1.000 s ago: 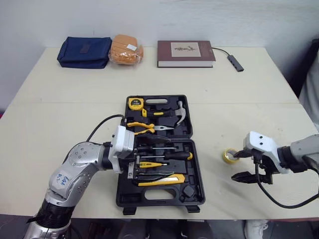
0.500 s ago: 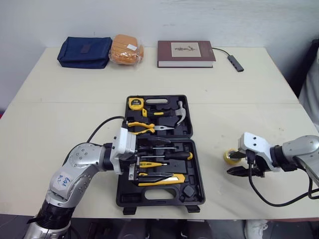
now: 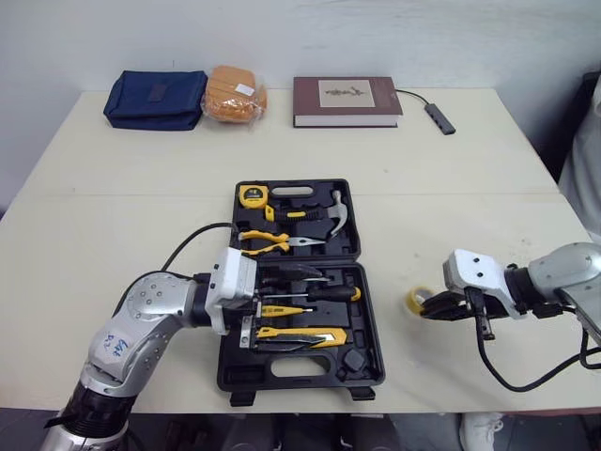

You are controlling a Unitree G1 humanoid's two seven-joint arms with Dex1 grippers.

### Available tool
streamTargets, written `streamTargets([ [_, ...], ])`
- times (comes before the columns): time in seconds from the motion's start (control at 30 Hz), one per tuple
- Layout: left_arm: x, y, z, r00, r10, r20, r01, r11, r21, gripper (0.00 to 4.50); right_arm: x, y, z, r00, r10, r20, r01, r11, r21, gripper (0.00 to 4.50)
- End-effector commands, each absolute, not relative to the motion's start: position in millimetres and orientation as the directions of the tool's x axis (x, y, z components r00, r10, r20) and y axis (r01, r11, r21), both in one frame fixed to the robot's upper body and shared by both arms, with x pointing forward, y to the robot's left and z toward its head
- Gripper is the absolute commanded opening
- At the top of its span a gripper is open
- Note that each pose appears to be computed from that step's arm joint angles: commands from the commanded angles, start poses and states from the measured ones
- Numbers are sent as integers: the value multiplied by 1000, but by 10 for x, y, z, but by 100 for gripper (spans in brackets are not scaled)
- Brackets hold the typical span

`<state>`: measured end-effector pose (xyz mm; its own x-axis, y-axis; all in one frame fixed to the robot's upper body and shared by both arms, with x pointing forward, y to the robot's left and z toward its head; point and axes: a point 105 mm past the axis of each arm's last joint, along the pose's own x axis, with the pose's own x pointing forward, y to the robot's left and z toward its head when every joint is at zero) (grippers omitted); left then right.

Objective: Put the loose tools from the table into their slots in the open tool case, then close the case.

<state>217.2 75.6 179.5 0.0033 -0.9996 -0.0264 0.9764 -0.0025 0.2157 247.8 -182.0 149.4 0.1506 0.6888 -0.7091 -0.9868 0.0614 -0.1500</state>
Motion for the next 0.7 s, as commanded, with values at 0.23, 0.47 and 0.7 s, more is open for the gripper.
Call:
streamTargets([
  [0.23,1905,976,1751,-48,-993,-107,976,-69,205,450,1926,-1103,1513,-112,735,-669,-951,-275,-142,4],
  [0.47,1891,1079,1666,19,-991,-130,982,-6,187,450,1860,-1064,1364,-127,678,-724,-939,-317,-132,4],
  [0.7,1871,1122,1603,42,-989,-142,985,18,170,450,1986,-1067,1256,-70,672,-737,-963,-239,-127,4],
])
